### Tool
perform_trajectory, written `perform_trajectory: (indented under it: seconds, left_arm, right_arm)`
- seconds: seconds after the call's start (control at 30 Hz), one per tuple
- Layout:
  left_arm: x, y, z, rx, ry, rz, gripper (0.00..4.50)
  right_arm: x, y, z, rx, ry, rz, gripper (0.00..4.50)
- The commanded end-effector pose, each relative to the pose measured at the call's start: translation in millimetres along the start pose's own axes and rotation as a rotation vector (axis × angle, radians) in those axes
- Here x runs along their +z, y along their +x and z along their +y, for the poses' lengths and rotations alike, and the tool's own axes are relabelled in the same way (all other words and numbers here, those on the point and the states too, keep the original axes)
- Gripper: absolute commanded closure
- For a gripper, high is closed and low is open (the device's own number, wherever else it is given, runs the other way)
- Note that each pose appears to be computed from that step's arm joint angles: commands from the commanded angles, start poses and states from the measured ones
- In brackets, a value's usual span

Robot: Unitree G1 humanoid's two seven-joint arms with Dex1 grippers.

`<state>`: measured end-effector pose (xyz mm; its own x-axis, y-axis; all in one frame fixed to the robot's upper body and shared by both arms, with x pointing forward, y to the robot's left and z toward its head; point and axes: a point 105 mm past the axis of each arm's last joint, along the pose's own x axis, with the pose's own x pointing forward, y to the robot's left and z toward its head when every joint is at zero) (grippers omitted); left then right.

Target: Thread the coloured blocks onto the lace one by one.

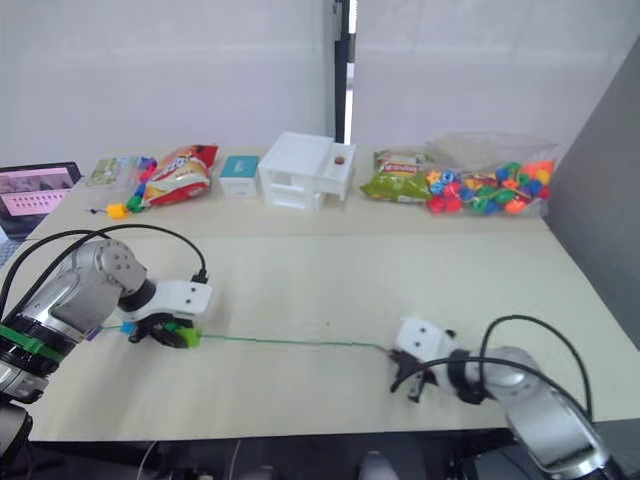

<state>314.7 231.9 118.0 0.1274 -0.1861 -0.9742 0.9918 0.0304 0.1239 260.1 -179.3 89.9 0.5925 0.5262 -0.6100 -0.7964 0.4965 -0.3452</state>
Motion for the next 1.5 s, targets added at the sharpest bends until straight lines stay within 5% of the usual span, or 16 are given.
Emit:
perform_trajectory:
  seconds: [0.03,0.47,0.8,0.97,1.03,1.1,1.27,1.33,1.43,1.5]
  left_arm:
    - [-23.0,15.3,-13.0,-0.079,-0.061,0.066,3.17]
    - [-40.6,12.3,-20.0,-0.055,-0.110,0.088,3.17]
    - [-30.4,15.8,-14.1,-0.021,-0.094,0.032,3.17]
    - [-26.4,21.6,-20.2,-0.032,-0.057,0.011,3.17]
    - [-22.3,20.7,-19.9,-0.013,-0.058,-0.024,3.17]
    - [-22.0,17.6,-20.9,0.000,-0.037,-0.032,2.11]
    - [-23.0,2.2,-18.3,0.062,-0.030,-0.055,0.57]
    - [-21.7,-26.6,-11.7,0.164,-0.056,-0.144,0.00]
    - [-16.5,-57.2,-12.0,0.265,-0.115,-0.305,0.00]
    - [-14.9,-73.4,-13.7,0.325,-0.176,-0.422,0.00]
  right_arm:
    - [-26.1,-14.9,-21.0,-0.101,0.032,0.088,4.50]
    - [-30.4,-31.3,-44.8,-0.191,0.035,0.105,4.50]
    - [-14.4,-4.6,-21.1,-0.063,0.045,0.056,4.50]
    - [-32.5,20.9,-3.1,0.000,0.115,0.094,4.50]
    - [-33.0,22.8,-5.7,-0.021,0.137,0.075,3.82]
    - [-32.1,20.8,-6.0,-0.015,0.141,0.062,3.25]
    - [-21.9,7.5,-18.7,-0.049,0.118,0.020,1.59]
    - [-3.3,-10.7,-25.4,-0.048,0.110,-0.049,0.85]
    - [17.0,-27.7,-29.4,-0.043,0.137,-0.152,0.04]
    - [21.0,-33.5,-28.3,-0.029,0.164,-0.184,0.04]
